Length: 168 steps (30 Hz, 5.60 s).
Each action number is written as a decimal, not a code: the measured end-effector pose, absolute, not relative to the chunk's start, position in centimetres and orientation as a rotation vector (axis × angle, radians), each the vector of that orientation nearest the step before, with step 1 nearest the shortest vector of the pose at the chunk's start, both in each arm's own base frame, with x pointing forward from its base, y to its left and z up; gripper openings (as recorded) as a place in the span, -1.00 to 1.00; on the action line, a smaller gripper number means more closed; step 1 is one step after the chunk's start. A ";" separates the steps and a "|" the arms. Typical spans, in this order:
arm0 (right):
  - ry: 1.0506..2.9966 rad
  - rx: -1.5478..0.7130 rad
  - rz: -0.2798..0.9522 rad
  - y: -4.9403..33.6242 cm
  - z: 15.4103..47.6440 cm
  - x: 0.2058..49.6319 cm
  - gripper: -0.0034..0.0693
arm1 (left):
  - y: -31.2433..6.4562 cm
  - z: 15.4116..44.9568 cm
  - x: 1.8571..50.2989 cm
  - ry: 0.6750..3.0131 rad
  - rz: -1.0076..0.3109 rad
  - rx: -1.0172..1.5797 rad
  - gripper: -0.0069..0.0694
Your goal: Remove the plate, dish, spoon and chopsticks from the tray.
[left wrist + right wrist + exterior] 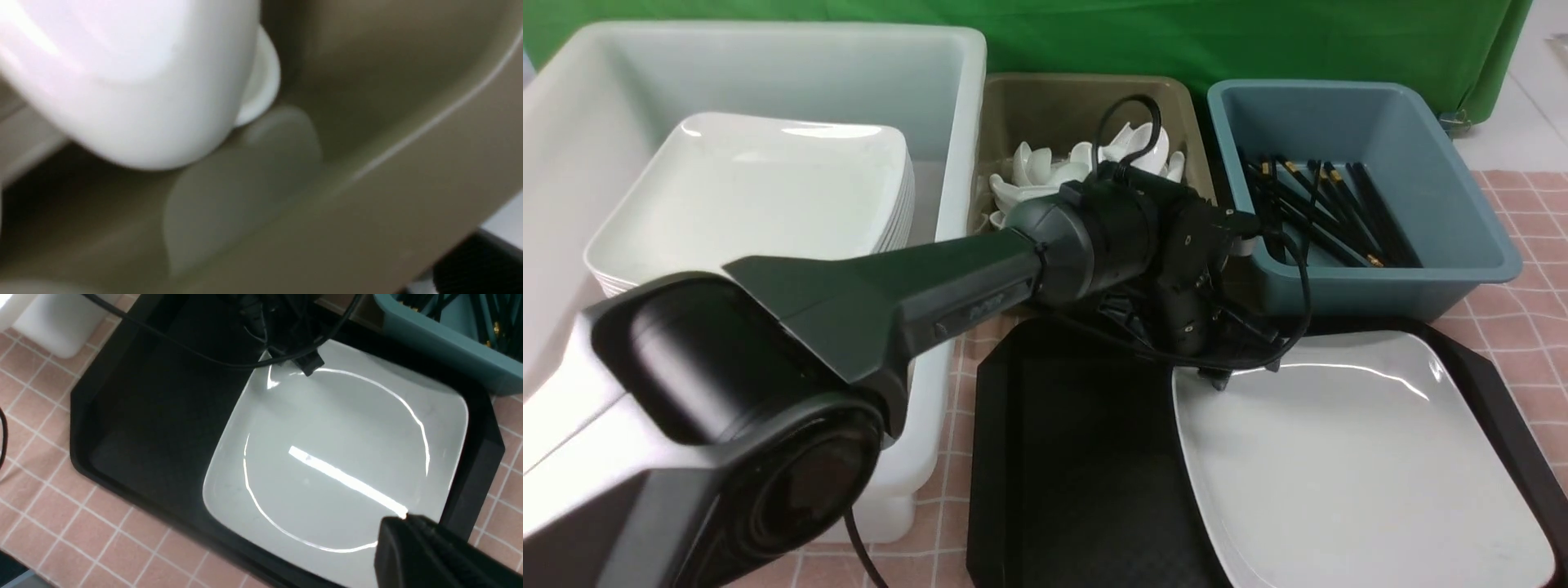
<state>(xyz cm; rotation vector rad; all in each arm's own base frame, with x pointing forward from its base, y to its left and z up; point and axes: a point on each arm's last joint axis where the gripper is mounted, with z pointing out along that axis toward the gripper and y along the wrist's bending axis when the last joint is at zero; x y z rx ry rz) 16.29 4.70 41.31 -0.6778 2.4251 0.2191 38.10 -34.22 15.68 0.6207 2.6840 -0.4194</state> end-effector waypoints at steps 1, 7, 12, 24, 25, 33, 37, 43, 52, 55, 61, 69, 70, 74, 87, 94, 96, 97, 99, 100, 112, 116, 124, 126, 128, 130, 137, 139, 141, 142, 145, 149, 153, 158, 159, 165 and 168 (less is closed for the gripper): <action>2.424 -0.681 0.219 4.7 41.3 16.3 -0.82 | -34.1 15.8 38.1 2.697 -0.430 0.618 -0.37; 2.416 -0.682 0.216 4.7 41.3 16.3 -0.82 | -33.8 16.5 37.6 2.729 -0.417 0.664 -0.37; 2.409 -0.681 0.216 4.7 41.4 16.4 -0.82 | -33.4 19.4 36.7 2.711 -0.409 0.746 -0.56; 2.385 -0.669 0.211 4.7 41.5 16.6 -0.82 | -31.8 28.1 34.5 2.545 -0.422 0.856 -0.76; 2.375 -0.665 0.213 4.8 41.6 16.7 -0.82 | -31.4 29.4 34.1 2.519 -0.420 0.865 -0.77; 2.331 -0.649 0.274 5.2 41.9 16.8 -0.82 | -29.6 34.1 32.7 2.415 -0.383 0.876 -0.78; 2.299 -0.664 0.334 5.7 42.1 16.8 -0.82 | -29.0 35.6 32.1 2.386 -0.387 0.869 -0.78; 2.273 -0.685 0.380 6.0 42.4 16.7 -0.82 | -27.9 37.9 31.2 2.330 -0.363 0.862 -0.78; 2.206 -0.680 0.418 6.3 44.1 16.3 -0.82 | -26.7 39.8 30.6 2.270 -0.299 0.862 -0.78; 2.203 -0.679 0.429 6.4 44.1 16.3 -0.82 | -26.3 40.3 30.5 2.257 -0.273 0.861 -0.78; 2.201 -0.679 0.430 6.4 44.2 16.3 -0.82 | -25.4 42.6 30.5 2.222 -0.236 0.833 -0.78; 2.186 -0.678 0.484 6.7 44.3 16.2 -0.82 | -20.3 47.1 32.6 2.175 -0.305 0.619 -0.78; 2.178 -0.682 0.494 6.8 44.4 16.2 -0.82 | -19.7 47.4 32.8 2.174 -0.317 0.599 -0.78; 2.080 -0.733 0.560 7.6 44.9 16.3 -0.82 | -15.2 49.3 34.4 2.151 -0.361 0.439 -0.78; 1.943 -0.972 0.738 14.2 45.9 18.2 -0.82 | 1.7 50.5 36.9 2.110 -0.388 -0.070 -0.77; 1.899 -1.020 0.779 17.0 46.9 19.2 -0.82 | 10.4 50.6 35.3 2.073 -0.300 -0.309 -0.77; 1.898 -1.035 0.782 17.6 46.9 19.4 -0.82 | 11.6 50.2 35.1 2.072 -0.295 -0.342 -0.77; 1.898 -1.042 0.781 17.8 46.9 19.5 -0.82 | 12.0 50.1 35.1 2.069 -0.296 -0.349 -0.76; 1.899 -1.052 0.774 18.8 46.8 19.8 -0.82 | 12.8 48.9 35.4 2.081 -0.317 -0.358 -0.76; 1.901 -1.053 0.768 19.2 46.7 19.9 -0.82 | 13.0 48.0 35.8 2.097 -0.338 -0.366 -0.76; 1.957 -1.044 0.710 21.4 45.5 21.3 -0.82 | 14.3 36.6 39.2 2.092 -0.525 -0.573 -0.76; 1.953 -1.035 0.711 21.4 45.5 21.4 -0.82 | 14.7 33.7 39.5 2.040 -0.520 -0.650 -0.76; 1.955 -1.029 0.711 21.5 45.5 21.5 -0.82 | 15.1 29.6 39.0 2.038 -0.481 -0.759 -0.77; 1.956 -1.029 0.711 21.6 45.4 21.6 -0.82 | 15.2 28.6 38.7 2.054 -0.464 -0.775 -0.77; 1.956 -1.029 0.711 21.6 45.4 21.6 -0.82 | 15.2 28.0 38.5 2.078 -0.440 -0.768 -0.78; 1.956 -1.029 0.711 21.6 45.4 21.6 -0.82 | 15.2 27.6 38.4 2.105 -0.414 -0.751 -0.78; 1.969 -1.011 0.722 21.6 45.4 21.5 -0.82 | 15.1 26.7 37.8 2.215 -0.344 -0.670 -0.78; 1.972 -1.011 0.723 21.5 45.4 21.5 -0.82 | 15.0 25.9 37.5 2.241 -0.347 -0.676 -0.78; 1.973 -1.010 0.724 21.5 45.4 21.5 -0.82 | 15.0 25.3 37.4 2.259 -0.348 -0.682 -0.77; 1.975 -1.012 0.724 21.5 45.4 21.5 -0.82 | 14.9 24.9 37.4 2.273 -0.348 -0.684 -0.76; 1.980 -1.014 0.725 21.5 45.4 21.5 -0.82 | 14.4 24.1 37.6 2.310 -0.316 -0.640 -0.68; 1.990 -1.021 0.726 21.5 45.3 21.4 -0.82 | 13.6 23.8 38.1 2.341 -0.251 -0.572 -0.45; 2.002 -1.033 0.726 21.5 45.2 21.3 -0.82 | 12.8 22.6 38.1 2.399 -0.308 -0.631 -0.08; 2.012 -1.042 0.726 21.5 45.1 21.2 -0.82 | 12.6 21.8 37.7 2.470 -0.316 -0.620 0.31; 2.013 -1.043 0.726 21.5 45.1 21.2 -0.82 | 12.5 22.1 37.5 2.476 -0.305 -0.606 0.34; 2.015 -1.047 0.722 21.4 45.0 21.2 -0.82 | 12.2 25.4 36.7 2.431 -0.255 -0.533 0.29; 2.023 -1.026 0.669 21.0 45.6 21.4 -0.82 | 10.1 31.2 35.5 2.333 -0.231 -0.372 -0.14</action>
